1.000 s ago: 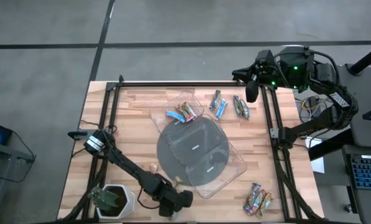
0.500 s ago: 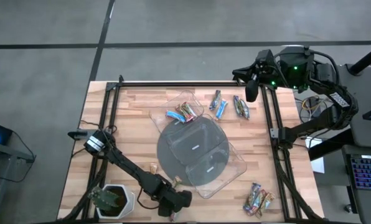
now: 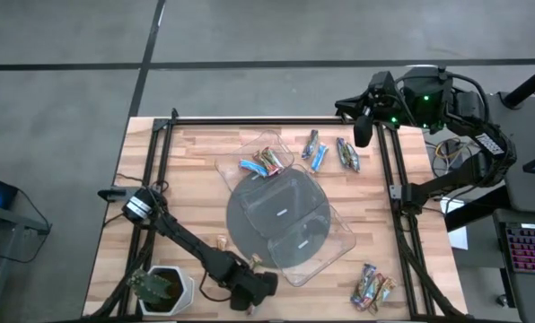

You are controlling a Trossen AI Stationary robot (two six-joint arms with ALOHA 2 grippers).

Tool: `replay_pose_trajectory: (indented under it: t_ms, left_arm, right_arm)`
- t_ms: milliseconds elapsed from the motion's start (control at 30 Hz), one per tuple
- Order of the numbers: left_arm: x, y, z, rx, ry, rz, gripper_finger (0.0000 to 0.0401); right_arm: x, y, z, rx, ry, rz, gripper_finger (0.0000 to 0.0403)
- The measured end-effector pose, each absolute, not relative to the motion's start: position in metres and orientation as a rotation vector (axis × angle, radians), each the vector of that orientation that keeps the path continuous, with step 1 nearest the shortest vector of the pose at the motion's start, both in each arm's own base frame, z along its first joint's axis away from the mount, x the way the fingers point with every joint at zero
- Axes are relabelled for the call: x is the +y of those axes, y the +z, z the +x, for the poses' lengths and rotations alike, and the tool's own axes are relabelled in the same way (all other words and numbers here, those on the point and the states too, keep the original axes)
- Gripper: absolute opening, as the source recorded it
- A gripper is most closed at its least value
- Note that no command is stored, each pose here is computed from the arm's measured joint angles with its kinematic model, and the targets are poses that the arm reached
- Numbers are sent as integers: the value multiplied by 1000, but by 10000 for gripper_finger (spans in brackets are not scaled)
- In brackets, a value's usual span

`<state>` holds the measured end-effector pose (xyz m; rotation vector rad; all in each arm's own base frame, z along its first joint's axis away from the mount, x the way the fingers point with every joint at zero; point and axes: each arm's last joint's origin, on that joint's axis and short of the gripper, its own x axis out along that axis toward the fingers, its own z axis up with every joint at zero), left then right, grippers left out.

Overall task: Pick and place Granola Bars by type
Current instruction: Put the red granola bar into the top transparent bin

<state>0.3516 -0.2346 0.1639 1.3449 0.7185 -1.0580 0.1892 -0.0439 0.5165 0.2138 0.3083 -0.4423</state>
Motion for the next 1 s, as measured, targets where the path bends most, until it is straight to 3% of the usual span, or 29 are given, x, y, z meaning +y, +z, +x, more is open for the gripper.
replay_pose_trajectory:
  t_ms: [533,1000]
  left_arm:
    - [-234,200,354,867,-987,1336,95]
    - [-232,276,368,844,-842,1189,94]
  right_arm:
    - [-44,517,189,309,-439,198,9]
    - [-44,517,189,304,-438,195,8]
